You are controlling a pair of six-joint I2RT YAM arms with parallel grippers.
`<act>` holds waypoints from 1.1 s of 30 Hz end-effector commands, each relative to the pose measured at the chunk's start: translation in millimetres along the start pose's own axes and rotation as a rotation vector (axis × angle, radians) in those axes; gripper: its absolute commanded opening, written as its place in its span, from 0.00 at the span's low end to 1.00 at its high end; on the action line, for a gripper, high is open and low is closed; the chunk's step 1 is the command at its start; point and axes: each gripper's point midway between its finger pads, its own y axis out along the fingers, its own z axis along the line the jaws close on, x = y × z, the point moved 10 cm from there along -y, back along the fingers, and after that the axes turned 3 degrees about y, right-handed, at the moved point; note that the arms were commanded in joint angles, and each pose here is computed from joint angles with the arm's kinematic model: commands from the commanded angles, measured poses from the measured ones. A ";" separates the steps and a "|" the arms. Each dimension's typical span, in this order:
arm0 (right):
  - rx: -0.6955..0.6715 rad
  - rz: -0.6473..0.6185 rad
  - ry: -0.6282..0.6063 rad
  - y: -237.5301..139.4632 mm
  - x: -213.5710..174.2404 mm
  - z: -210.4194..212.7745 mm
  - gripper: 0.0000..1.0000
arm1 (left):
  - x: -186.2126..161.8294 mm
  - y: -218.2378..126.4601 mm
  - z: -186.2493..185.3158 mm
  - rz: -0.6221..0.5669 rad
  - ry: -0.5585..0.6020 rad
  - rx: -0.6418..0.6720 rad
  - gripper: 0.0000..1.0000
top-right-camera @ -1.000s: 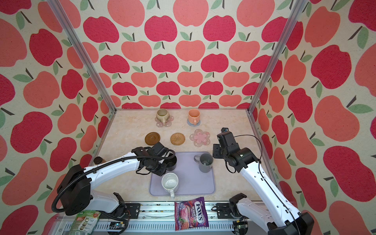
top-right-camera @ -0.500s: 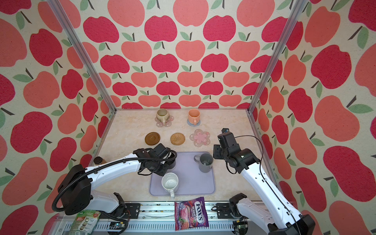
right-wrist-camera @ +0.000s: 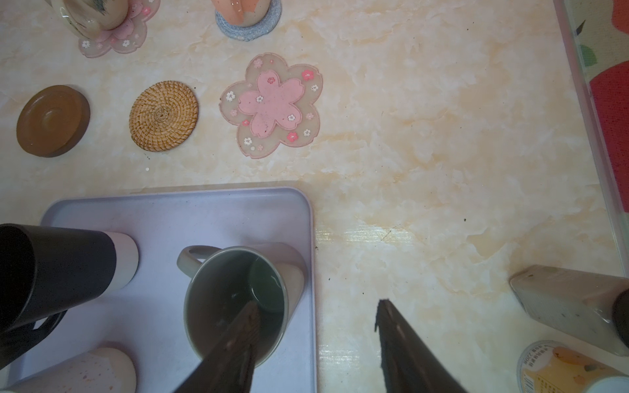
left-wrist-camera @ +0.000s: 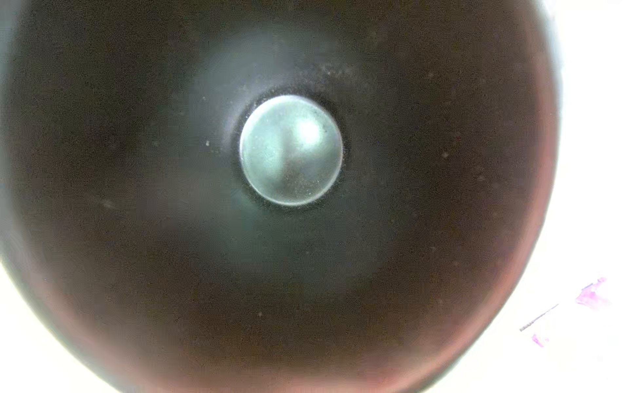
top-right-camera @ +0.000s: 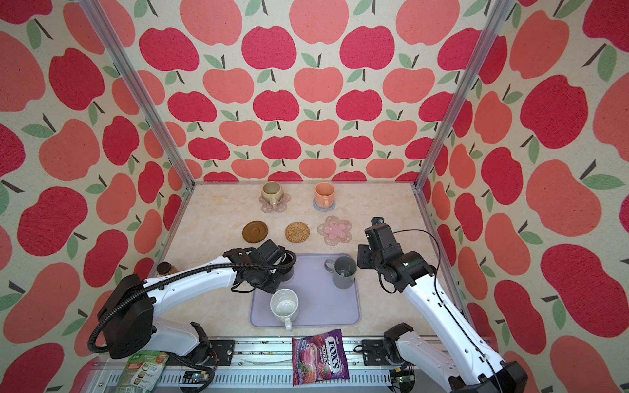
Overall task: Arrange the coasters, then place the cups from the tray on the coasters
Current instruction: 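Close left gripper on black mug rim and lift it off tray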
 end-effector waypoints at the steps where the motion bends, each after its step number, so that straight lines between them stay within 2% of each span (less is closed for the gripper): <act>1: 0.021 0.000 -0.010 4.2 -0.4 0.5 0.58 | 5.5 -6.5 2.3 -0.026 -0.029 0.052 0.00; 23: 0.018 0.001 0.002 6.4 -5.2 -6.5 0.58 | 21.3 -29.8 0.3 -0.161 -0.052 0.050 0.00; 33: 0.016 0.000 0.004 5.7 -4.0 -8.0 0.58 | 36.5 -52.5 13.3 -0.210 -0.084 0.091 0.00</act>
